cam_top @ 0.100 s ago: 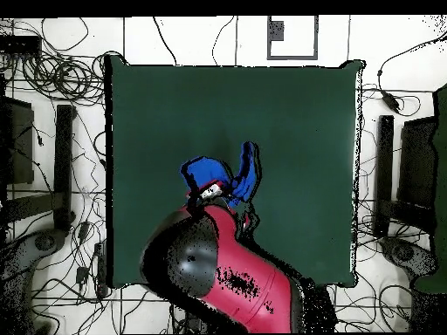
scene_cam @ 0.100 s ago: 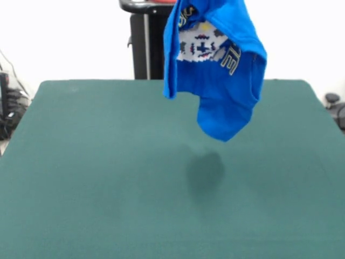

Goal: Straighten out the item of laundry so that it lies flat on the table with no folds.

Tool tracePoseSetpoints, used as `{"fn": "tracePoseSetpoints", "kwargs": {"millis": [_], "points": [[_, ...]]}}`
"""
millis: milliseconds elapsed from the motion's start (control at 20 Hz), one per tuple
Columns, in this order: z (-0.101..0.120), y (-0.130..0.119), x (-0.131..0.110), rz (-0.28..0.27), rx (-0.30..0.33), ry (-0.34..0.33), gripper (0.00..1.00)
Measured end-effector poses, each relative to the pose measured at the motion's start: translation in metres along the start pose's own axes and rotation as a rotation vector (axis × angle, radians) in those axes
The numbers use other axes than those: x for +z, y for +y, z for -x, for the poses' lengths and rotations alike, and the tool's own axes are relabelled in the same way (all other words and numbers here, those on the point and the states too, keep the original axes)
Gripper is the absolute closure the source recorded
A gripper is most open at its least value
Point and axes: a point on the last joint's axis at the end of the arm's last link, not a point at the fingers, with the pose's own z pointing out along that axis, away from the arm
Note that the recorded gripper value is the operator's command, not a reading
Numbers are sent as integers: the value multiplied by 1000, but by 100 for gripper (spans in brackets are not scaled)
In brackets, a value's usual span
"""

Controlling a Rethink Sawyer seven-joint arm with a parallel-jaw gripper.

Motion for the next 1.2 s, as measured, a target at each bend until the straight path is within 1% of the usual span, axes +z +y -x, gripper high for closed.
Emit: {"fn": "tracePoseSetpoints", "kwargs": {"millis": [50,100,250,350,600,750,850,950,1200], "points": [[0,0,0,-1,-2,0,0],[0,0,1,-2,-4,0,100],[4,0,5,1,4,10,100],[9,0,12,5,14,18,100],[31,1,45,29,25,5,100],[38,2,60,42,15,-15,100],[39,2,68,44,2,-22,100],[34,5,79,46,-22,-18,100],[26,11,86,53,-58,-3,100]]}}
